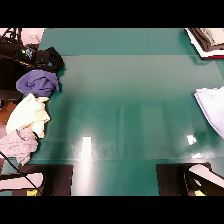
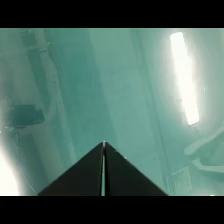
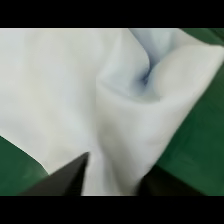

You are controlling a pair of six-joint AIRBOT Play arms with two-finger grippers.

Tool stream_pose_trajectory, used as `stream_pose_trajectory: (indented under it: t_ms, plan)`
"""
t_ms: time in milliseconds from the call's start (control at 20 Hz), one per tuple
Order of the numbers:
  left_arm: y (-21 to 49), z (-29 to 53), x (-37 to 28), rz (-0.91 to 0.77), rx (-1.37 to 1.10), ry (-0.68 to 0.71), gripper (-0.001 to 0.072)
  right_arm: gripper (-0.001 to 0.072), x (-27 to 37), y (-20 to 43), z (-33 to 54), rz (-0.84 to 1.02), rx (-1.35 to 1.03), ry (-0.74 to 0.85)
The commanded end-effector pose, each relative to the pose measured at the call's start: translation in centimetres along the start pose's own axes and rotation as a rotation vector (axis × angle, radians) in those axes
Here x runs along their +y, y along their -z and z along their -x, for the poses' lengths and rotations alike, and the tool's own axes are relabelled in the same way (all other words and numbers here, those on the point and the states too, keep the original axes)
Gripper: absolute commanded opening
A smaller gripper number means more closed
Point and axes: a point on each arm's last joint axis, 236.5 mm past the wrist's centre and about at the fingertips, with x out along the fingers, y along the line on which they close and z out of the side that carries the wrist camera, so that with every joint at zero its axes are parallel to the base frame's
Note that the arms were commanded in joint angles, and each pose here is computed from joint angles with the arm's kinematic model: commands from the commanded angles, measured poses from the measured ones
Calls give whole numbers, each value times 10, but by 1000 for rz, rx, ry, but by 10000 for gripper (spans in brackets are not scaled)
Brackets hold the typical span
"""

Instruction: Fold the shirts.

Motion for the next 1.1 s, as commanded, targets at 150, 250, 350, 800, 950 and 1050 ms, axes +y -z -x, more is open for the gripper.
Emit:
stream_pose_trajectory:
  t_ms: [150,250,350,800,950,1050]
  plan:
    - [2,0,-1,-5,9,3,23,560,28,-25,45,-93,-8,-65]
    - [0,0,0,-5,2,1,23,553,88,-16,49,-11,35,-206]
    - [-5,0,1,-5,-21,-4,24,548,151,20,47,128,131,-315]
    - [-13,1,3,-4,-57,-11,23,18,298,165,74,704,293,-478]
    - [-14,1,3,-4,-61,-12,24,18,315,181,87,780,292,-511]
    - [-18,1,4,-4,-76,-15,24,18,324,185,96,812,280,-530]
